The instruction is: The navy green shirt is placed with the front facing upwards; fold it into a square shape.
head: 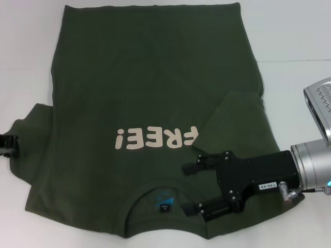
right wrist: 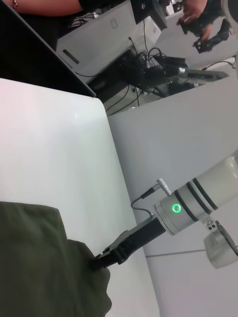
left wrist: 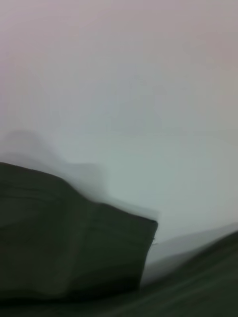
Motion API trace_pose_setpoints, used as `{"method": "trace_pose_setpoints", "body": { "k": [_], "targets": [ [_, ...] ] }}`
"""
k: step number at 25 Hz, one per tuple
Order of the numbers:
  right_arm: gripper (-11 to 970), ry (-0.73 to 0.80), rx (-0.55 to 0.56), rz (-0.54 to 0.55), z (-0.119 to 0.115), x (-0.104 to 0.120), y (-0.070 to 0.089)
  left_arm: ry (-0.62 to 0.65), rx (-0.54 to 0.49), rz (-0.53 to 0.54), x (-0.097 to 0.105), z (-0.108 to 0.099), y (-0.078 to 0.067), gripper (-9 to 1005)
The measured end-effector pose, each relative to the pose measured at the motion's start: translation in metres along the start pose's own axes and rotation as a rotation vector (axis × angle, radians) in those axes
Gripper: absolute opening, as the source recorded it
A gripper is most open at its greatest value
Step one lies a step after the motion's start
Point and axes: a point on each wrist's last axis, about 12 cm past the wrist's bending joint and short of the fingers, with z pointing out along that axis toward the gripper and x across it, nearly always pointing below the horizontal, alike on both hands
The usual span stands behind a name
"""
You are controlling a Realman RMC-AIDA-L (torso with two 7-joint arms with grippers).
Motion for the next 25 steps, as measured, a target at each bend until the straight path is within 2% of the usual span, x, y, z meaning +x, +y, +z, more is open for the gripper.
{"method": "trace_pose_setpoints", "body": {
  "k": [5, 18, 25],
  "targets": [
    [942, 0.001, 0.011, 0.006, -0.001, 0.002, 0.000, 0.006, -0.010, 0.036, -0.001, 0.001, -0.005, 122],
    [942, -0.007, 0.018, 0.023, -0.002, 0.003, 0.000, -0.031, -0.045, 0.077, 0.000, -0.008, -0.003, 57],
    [941, -0.011, 0.018, 0.028, -0.002, 0.003, 0.000, -0.073, -0.092, 0.079, 0.000, -0.013, 0.011, 50]
  ]
}}
